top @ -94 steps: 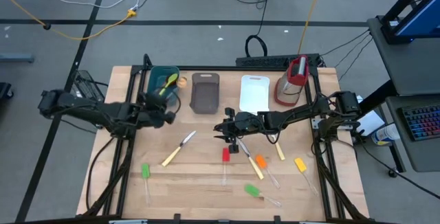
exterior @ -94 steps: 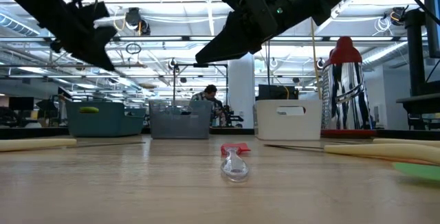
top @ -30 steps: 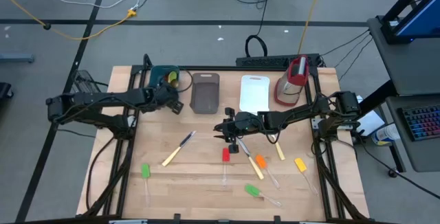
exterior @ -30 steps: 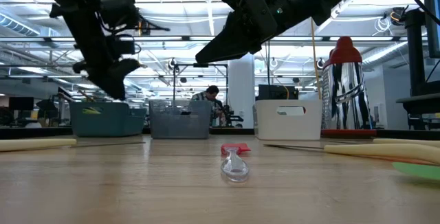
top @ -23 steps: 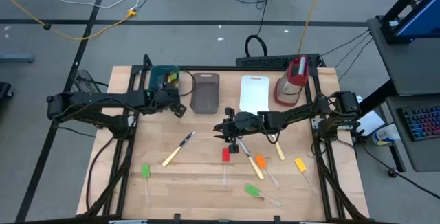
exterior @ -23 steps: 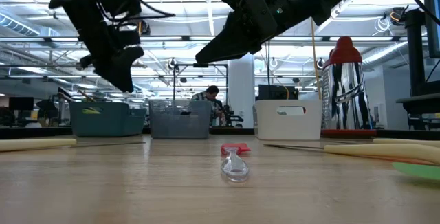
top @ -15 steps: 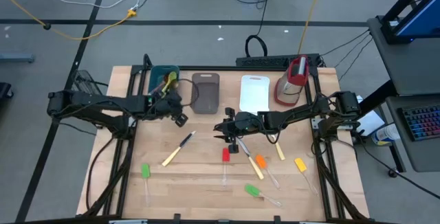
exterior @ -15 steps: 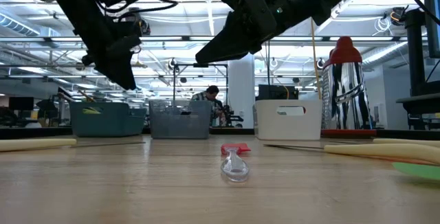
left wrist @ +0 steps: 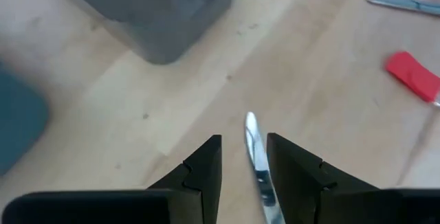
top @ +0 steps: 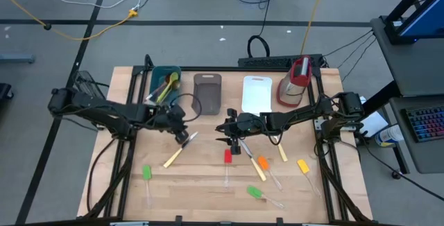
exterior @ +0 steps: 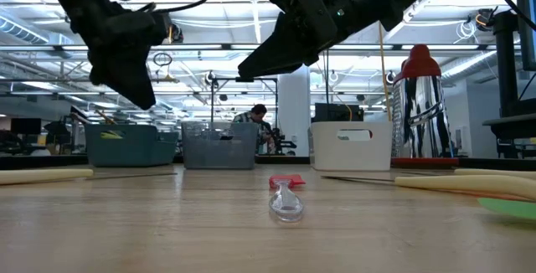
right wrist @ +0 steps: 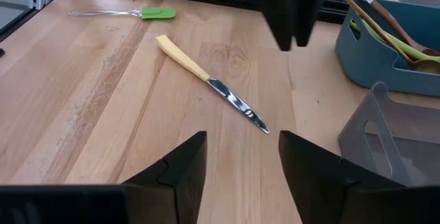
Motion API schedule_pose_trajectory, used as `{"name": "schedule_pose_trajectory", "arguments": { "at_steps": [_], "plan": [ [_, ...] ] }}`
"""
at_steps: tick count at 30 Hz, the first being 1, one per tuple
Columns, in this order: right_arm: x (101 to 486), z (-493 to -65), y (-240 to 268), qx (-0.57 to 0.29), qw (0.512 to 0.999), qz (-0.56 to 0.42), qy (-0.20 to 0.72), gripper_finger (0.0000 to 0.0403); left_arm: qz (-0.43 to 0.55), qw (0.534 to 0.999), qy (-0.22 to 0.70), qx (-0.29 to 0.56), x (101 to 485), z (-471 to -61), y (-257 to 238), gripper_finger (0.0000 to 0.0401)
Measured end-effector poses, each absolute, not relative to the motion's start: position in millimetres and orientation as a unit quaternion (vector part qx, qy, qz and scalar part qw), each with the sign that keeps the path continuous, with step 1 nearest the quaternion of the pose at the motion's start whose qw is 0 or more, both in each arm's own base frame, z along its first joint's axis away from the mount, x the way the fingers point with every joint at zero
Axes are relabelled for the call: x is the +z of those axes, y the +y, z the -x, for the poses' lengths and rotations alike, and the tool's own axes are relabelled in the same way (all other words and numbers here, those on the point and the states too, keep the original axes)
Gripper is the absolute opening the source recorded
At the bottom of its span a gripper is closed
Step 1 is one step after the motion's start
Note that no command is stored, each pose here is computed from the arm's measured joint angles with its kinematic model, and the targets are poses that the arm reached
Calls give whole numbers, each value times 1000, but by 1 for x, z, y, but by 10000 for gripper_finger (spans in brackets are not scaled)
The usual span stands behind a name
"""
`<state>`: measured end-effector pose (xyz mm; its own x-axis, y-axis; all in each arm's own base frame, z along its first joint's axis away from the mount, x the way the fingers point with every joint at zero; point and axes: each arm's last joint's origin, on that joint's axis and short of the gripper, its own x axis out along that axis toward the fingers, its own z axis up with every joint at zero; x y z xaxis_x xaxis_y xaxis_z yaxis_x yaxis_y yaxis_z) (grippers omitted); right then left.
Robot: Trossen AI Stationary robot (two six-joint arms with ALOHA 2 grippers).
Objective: Pick & Place Kitchen Items
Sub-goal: Put the left yellow knife into the black bin
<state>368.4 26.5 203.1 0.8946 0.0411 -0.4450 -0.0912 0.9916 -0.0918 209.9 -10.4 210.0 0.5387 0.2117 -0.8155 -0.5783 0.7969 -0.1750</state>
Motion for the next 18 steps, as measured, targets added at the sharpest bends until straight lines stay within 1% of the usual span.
{"name": "schedule_pose_trajectory", "arguments": {
  "at_steps": [7,14,18],
  "plan": [
    [203,-368,27,34,972,55,227,168,217,855,425,205,210,-208,-28,117],
    [203,-368,27,34,972,55,227,169,219,858,431,174,210,-204,-49,117],
    [203,-368,27,34,972,55,227,166,235,852,436,167,208,-202,-61,117]
  ]
}}
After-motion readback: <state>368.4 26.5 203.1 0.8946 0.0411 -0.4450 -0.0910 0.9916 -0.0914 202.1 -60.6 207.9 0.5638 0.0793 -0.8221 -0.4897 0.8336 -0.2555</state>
